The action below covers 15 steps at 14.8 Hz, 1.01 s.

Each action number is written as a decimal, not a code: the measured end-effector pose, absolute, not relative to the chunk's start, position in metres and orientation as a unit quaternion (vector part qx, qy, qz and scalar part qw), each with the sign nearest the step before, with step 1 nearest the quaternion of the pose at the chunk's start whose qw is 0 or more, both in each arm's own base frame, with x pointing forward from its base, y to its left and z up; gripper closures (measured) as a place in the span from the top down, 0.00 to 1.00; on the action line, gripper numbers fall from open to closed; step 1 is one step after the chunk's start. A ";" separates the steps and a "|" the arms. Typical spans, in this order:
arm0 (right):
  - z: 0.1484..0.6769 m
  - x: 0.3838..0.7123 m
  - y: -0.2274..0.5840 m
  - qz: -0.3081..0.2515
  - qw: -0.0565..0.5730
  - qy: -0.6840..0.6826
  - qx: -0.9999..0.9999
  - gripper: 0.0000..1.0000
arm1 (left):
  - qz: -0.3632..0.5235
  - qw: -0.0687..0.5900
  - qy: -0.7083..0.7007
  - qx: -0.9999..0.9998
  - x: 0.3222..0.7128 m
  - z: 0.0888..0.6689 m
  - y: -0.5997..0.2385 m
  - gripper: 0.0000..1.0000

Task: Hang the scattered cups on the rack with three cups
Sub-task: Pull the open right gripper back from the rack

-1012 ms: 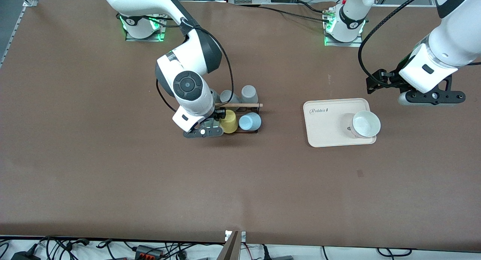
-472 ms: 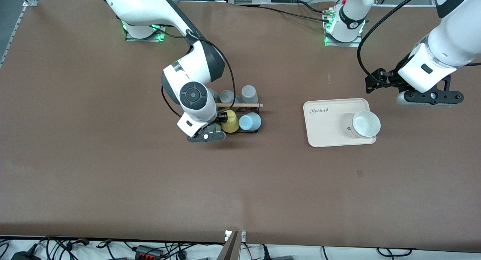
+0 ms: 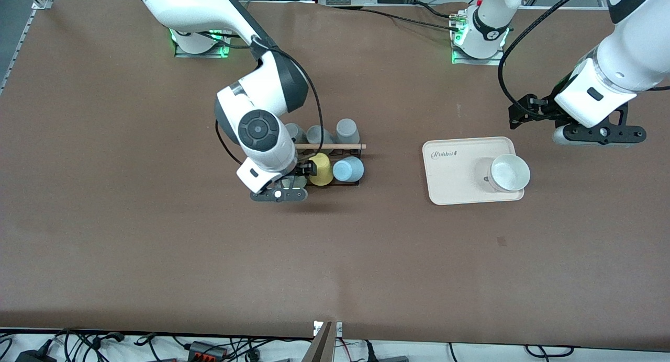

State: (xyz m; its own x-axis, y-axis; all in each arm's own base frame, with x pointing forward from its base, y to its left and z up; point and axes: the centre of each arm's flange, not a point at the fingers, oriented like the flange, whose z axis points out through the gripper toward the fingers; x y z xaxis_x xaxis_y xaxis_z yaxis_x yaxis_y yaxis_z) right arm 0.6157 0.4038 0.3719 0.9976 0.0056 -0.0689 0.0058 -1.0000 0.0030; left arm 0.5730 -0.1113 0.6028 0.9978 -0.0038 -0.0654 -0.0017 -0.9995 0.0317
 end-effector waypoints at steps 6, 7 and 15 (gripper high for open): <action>0.453 0.672 0.300 0.000 -0.005 -0.050 0.999 1.00 | -0.030 0.016 -0.002 0.999 0.571 0.606 -0.111 1.00; 0.462 0.684 0.266 0.003 -0.005 -0.059 0.998 1.00 | -0.030 0.016 -0.002 0.999 0.571 0.606 -0.111 1.00; 0.506 0.711 0.089 0.005 -0.005 -0.070 0.997 1.00 | -0.031 0.022 -0.004 0.999 0.571 0.606 -0.113 1.00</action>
